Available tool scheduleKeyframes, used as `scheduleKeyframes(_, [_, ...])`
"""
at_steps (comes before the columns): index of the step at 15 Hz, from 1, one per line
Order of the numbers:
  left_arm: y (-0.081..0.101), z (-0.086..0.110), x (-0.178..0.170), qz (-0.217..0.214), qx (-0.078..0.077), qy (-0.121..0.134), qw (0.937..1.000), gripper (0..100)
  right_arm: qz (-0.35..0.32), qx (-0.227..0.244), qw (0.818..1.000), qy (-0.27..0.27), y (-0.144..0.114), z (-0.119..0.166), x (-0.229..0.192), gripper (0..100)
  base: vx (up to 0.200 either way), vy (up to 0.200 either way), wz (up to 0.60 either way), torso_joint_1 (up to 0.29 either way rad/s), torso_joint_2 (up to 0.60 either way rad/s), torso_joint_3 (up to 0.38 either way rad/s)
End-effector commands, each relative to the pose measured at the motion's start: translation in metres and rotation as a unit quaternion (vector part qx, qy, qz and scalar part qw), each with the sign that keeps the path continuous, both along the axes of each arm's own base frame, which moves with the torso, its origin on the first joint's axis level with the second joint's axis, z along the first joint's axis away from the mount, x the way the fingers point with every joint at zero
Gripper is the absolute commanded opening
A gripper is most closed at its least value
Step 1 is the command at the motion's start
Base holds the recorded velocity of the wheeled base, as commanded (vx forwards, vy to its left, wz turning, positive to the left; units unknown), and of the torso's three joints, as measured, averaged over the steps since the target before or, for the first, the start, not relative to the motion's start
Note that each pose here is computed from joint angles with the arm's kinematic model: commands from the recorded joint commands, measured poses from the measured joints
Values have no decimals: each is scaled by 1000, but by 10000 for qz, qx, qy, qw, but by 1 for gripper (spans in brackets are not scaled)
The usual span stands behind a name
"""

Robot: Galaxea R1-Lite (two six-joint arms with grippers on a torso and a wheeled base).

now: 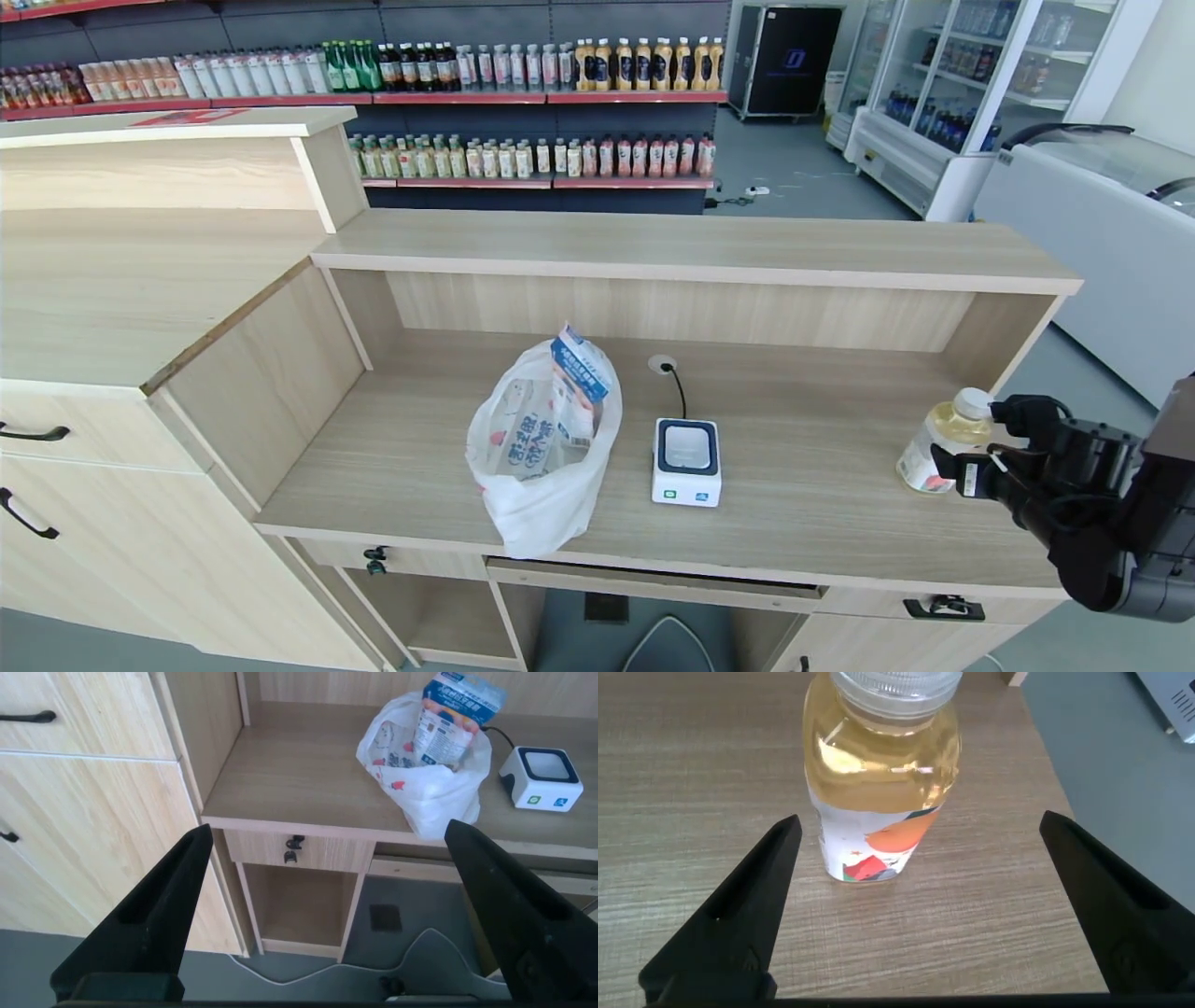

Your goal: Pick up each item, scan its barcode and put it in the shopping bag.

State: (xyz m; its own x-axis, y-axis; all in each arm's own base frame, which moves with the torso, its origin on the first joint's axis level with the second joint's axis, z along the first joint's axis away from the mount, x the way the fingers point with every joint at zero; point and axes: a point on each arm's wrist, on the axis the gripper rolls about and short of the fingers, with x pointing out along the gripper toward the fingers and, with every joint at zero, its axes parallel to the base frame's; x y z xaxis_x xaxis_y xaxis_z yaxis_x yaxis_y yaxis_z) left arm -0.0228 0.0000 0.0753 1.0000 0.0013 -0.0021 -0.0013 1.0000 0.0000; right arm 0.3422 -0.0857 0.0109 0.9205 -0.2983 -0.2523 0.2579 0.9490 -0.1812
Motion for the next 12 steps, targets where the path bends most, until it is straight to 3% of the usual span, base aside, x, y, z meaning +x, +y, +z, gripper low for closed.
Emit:
scheduleKeyframes(1, [0,0,0,1,0,-3,10000,100,47,27,10000,26,3,-6,5,100,0,0,0,0,0,0])
scheduleKeyframes(12, [0,0,0,1,0,-3,10000,100,-37,-14,9998,-190,4,-19,31,100,0,0,0,0,0,0])
